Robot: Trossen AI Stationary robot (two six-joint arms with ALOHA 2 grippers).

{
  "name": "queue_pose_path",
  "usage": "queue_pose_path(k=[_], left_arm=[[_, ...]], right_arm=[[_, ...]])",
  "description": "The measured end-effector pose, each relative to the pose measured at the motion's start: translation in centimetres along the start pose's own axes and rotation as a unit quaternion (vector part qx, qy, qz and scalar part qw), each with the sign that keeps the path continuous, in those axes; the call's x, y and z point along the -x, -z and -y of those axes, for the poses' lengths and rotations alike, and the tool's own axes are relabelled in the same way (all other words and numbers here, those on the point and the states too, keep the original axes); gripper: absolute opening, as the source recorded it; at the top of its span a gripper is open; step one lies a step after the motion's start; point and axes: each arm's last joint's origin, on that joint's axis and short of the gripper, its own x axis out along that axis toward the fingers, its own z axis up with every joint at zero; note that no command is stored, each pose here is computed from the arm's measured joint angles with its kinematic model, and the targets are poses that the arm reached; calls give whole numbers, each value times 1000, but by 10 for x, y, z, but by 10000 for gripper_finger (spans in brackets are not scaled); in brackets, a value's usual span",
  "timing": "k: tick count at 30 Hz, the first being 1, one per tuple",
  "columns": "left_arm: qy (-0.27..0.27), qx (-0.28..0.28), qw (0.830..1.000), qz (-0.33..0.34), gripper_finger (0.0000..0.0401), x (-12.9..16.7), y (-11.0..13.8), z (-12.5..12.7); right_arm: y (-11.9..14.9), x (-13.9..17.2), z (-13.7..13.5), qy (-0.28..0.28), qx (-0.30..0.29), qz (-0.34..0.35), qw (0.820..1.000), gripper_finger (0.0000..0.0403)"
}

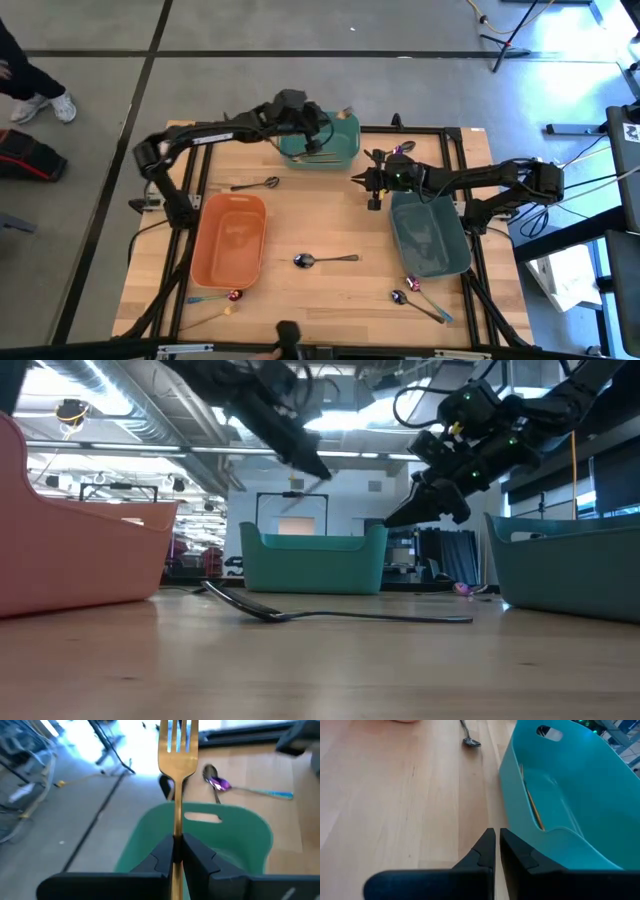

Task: Sort silverware by color (type)
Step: Put the gold fork into the green bin

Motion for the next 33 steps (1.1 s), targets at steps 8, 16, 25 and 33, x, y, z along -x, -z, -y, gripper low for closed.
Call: queue_pose_path(k=[8,16,25,33], left_arm=[[15,8,998,-62,25,-46,34,0],[35,11,991,-125,25,-66,61,8],[56,9,982,-182,26,-75,81,14],[57,9,980,-189,75,-74,82,15]], right_arm=[[2,0,-1,-4,-3,-9,1000,19],[2,0,-1,-4,-15,-9,1000,19],[2,0,-1,-5,-19,-11,1000,19],[2,0,-1,-5,-19,-11,1000,19]])
